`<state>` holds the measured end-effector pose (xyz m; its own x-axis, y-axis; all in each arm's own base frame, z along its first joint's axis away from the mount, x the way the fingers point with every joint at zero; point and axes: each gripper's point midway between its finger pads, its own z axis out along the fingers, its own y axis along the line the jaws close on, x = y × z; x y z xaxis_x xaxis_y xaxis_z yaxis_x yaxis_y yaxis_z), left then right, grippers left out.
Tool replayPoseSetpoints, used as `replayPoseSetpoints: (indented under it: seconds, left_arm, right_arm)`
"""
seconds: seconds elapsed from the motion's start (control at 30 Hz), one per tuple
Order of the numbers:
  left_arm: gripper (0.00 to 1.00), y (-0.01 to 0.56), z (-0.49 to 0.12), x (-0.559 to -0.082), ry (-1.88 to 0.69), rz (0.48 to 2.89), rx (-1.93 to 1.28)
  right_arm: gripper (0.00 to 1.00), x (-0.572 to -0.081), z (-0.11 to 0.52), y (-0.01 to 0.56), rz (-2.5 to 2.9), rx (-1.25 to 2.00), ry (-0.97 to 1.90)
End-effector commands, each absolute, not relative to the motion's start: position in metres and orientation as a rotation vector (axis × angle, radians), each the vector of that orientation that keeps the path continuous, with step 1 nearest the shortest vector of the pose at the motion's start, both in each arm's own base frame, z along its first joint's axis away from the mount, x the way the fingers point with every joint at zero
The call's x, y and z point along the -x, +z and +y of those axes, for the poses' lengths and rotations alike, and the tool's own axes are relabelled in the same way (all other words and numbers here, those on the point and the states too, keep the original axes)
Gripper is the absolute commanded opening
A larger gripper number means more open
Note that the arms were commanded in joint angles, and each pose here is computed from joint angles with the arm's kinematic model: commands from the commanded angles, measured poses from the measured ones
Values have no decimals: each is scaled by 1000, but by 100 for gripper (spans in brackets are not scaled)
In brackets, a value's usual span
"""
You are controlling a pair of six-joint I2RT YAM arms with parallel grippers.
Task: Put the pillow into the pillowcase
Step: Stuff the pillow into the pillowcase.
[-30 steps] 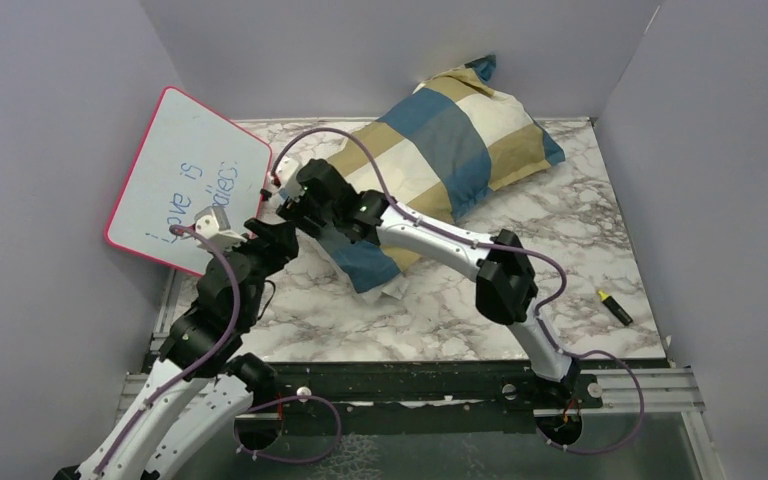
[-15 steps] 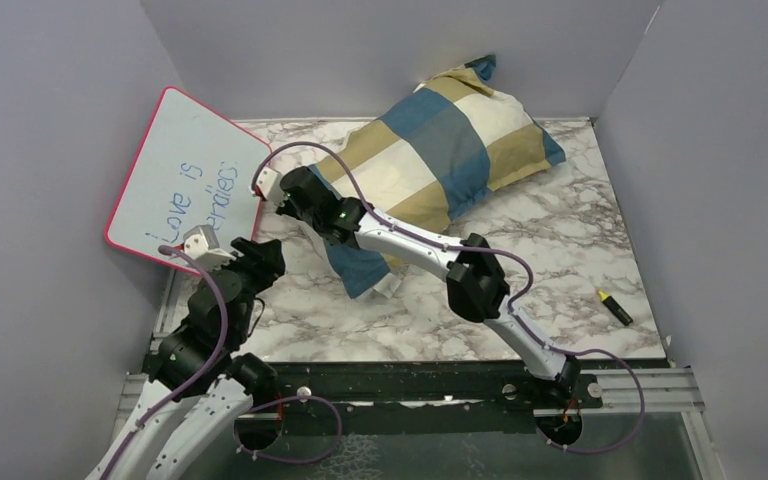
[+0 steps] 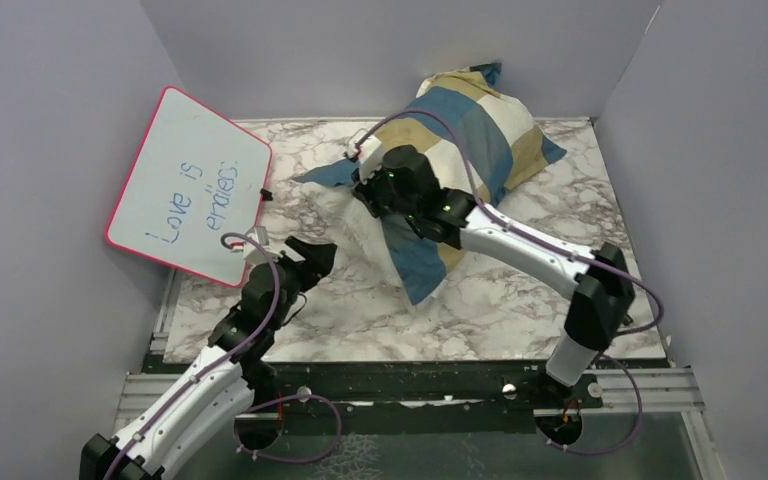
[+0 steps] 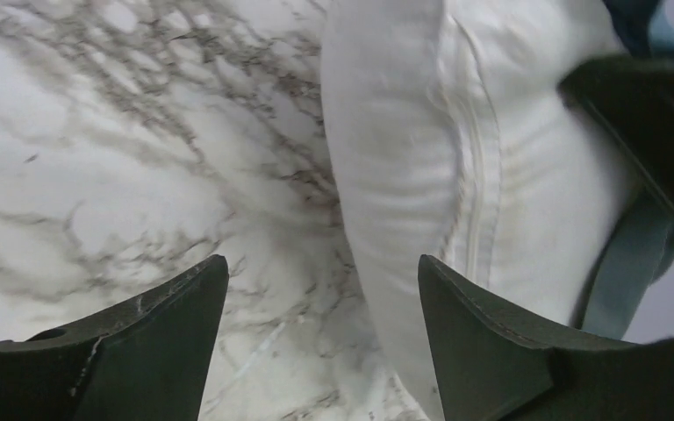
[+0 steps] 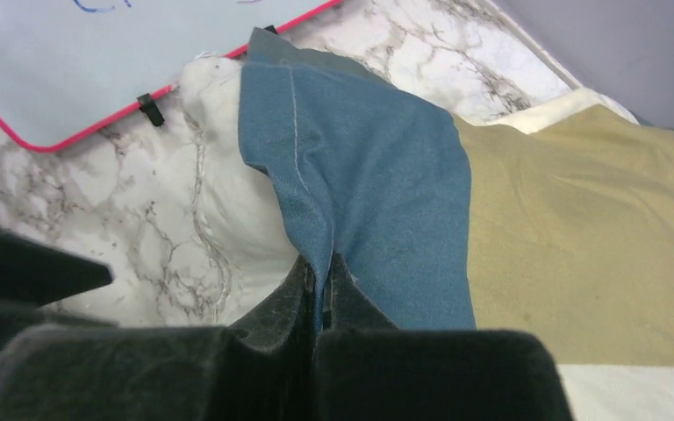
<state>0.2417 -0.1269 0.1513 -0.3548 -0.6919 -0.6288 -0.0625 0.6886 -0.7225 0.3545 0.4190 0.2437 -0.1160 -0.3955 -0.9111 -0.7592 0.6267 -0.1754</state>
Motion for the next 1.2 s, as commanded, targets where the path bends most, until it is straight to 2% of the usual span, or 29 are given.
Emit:
replayPoseSetpoints:
  seconds: [0.0, 0.13, 0.33, 0.6, 0.63, 0.67, 0.7, 0.77, 0.8, 0.87, 0.93, 1.07, 1.17]
  left_arm:
    - [81, 216, -161, -271, -1043, 1616, 512]
    - [84, 224, -173, -287, -1202, 1567, 492]
    - [89, 258, -182, -298, -1196, 1465, 336]
    - [88, 220, -203, -331, -1199, 1610, 376]
    - [84, 216, -203, -337, -1189, 1613, 396]
    - [76, 214, -203, -341, -1181, 1609, 408]
    - [58, 219, -203, -343, -1187, 1581, 395]
    - [25, 233, -204, -343, -1198, 1522, 357]
    - [14, 241, -205, -343, -1197, 1499, 324]
    - [1, 253, -209, -340, -1190, 1468, 252]
    - [0, 261, -210, -337, -1188, 1436, 220]
    - [0, 275, -214, -330, -1213, 1389, 161]
    - [0, 278, -216, -327, -1220, 1383, 149]
  right_arm:
    - [0, -342, 388, 301, 1644, 760, 583]
    - [0, -330, 370, 312, 1625, 742, 626]
    - [0, -323, 371, 313, 1639, 725, 679]
    - [0, -310, 377, 322, 1632, 728, 777]
    - [0, -307, 377, 321, 1637, 728, 792]
    - [0, -304, 376, 319, 1643, 728, 801]
    - [4, -302, 374, 319, 1645, 724, 803]
    - [20, -304, 367, 321, 1659, 724, 763]
    - [28, -308, 362, 324, 1671, 717, 720]
    - [38, -313, 355, 335, 1671, 716, 656]
    - [46, -318, 353, 344, 1663, 730, 612]
    - [49, -341, 352, 330, 1699, 788, 452]
    - [53, -344, 362, 322, 1701, 856, 450]
